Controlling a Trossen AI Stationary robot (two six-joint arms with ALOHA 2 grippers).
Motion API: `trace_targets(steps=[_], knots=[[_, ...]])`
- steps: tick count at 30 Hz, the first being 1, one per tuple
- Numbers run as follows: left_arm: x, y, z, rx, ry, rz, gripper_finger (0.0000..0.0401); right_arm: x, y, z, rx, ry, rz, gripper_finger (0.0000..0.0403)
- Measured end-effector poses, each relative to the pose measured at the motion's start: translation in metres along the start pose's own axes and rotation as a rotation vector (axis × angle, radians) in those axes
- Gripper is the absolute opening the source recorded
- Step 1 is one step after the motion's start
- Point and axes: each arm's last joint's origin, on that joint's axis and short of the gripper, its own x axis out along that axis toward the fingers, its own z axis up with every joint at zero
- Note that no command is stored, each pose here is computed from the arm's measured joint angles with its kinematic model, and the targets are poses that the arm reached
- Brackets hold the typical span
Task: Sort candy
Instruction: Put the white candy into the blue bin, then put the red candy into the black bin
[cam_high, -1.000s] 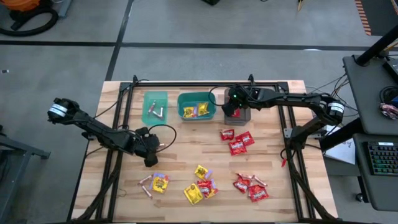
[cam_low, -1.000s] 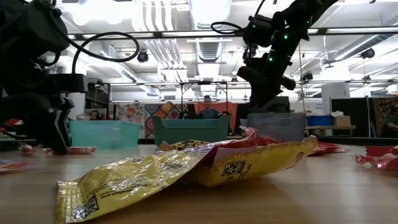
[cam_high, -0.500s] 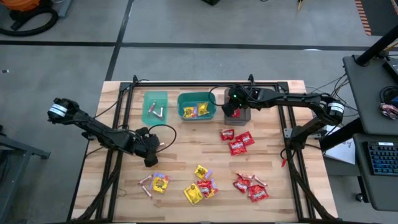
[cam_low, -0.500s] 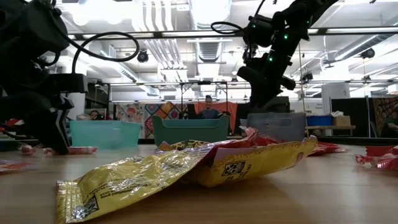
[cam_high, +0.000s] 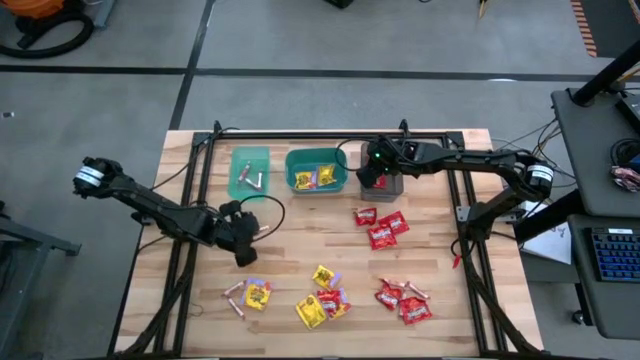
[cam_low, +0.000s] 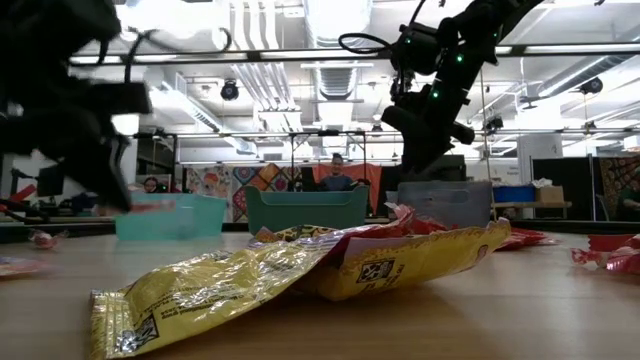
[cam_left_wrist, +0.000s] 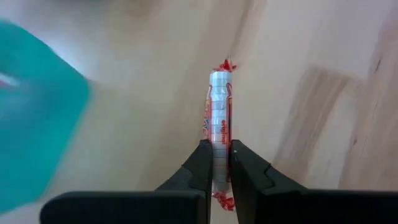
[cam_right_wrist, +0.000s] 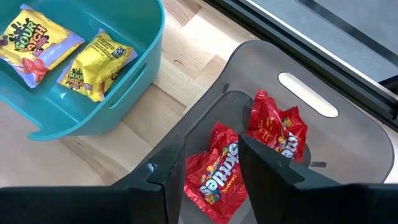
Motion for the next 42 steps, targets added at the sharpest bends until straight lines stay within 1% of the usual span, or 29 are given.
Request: trace_targets(steps=[5,9,14,18,23,31,36,39,42], knots=[[-0.028,0.017,0.023,-0.107,-0.056,0.139,0.0012,0.0,0.0,0.0,0.001,0.0,0.001,0.0138],[-0.044,0.04,0.038,-0.217,-0.108,0.235,0.0011,0.0,0.001,0.0,-0.002,0.0,0.004,0.0138],[-0.047,0.071,0.049,-0.315,-0.125,0.331,0.0011,-0.001,0.003,-0.001,-0.005,0.0,0.007,0.0138],[-0.041,0.095,0.053,-0.366,-0.089,0.433,0.0012,-0.001,0.004,-0.002,-0.009,0.0,0.01,0.0138],[-0.028,0.115,0.06,-0.379,-0.059,0.514,0.0027,-0.001,0.005,-0.002,-0.01,0.0,0.011,0.0138],[-0.003,0.128,0.064,-0.335,0.061,0.58,0.0069,-0.001,0.005,-0.002,-0.011,0.0,0.011,0.0138],[0.007,0.129,0.063,-0.317,0.111,0.591,0.0086,-0.001,0.005,-0.002,-0.011,-0.001,0.011,0.0138],[0.008,0.128,0.065,-0.318,0.114,0.59,0.0094,-0.003,0.004,-0.001,-0.016,-0.002,0.017,0.0138],[0.0,0.125,0.069,-0.322,0.087,0.564,0.0098,-0.012,0.005,0.0,0.0,-0.004,0.09,0.0138]])
